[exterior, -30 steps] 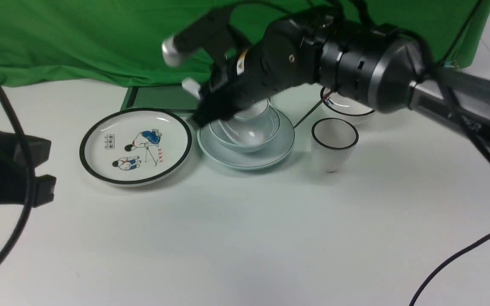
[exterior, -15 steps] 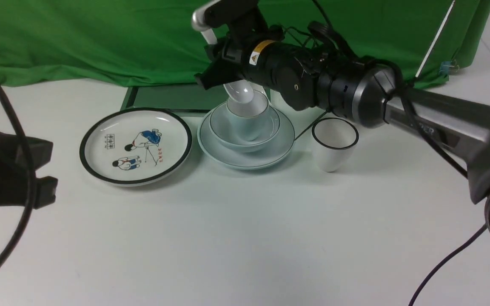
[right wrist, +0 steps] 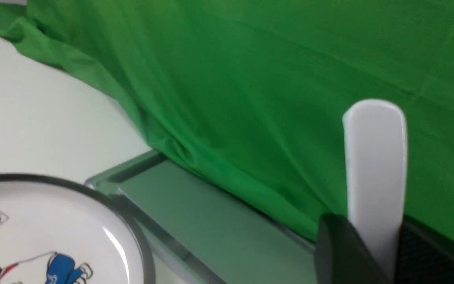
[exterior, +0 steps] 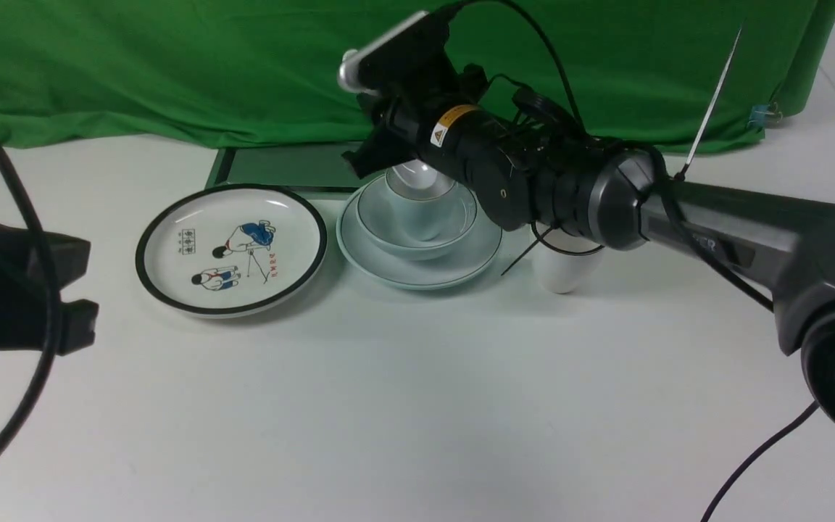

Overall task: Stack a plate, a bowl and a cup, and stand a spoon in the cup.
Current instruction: Use the right arm to put the blue soup spoon into the blue teacup in the middle

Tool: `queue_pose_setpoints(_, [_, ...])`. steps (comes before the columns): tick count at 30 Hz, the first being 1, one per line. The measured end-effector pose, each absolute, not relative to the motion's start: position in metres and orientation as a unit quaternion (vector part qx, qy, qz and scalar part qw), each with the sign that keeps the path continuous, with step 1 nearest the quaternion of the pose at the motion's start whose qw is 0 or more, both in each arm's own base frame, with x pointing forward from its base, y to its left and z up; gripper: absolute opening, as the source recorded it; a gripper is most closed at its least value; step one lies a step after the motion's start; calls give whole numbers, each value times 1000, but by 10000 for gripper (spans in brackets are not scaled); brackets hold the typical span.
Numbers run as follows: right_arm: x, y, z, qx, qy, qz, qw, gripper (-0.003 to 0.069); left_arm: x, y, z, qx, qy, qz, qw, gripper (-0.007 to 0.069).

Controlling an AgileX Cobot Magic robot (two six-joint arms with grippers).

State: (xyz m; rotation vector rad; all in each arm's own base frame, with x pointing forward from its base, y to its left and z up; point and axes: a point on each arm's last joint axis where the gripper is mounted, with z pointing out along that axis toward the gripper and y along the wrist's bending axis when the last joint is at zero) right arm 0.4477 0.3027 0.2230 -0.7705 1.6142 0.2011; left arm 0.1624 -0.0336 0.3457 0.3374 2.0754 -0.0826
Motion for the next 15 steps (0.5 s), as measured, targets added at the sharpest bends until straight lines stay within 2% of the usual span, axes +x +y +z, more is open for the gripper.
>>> queue_pose_setpoints(7, [448, 302, 204, -340, 693, 79, 631, 168, 162, -34, 346, 138, 857, -37, 496, -31])
queue_pose_setpoints(11, [447, 304, 202, -340, 690, 80, 634, 204, 162, -34, 346, 137, 857, -40, 496, -31])
queue_pose_setpoints(12, [446, 306, 202, -342, 689, 80, 634, 235, 162, -34, 346, 138, 857, -39, 496, -31])
queue_pose_setpoints(15, [444, 308, 205, -352, 685, 75, 633, 251, 161, -34, 347, 139, 855, -40, 499, -31])
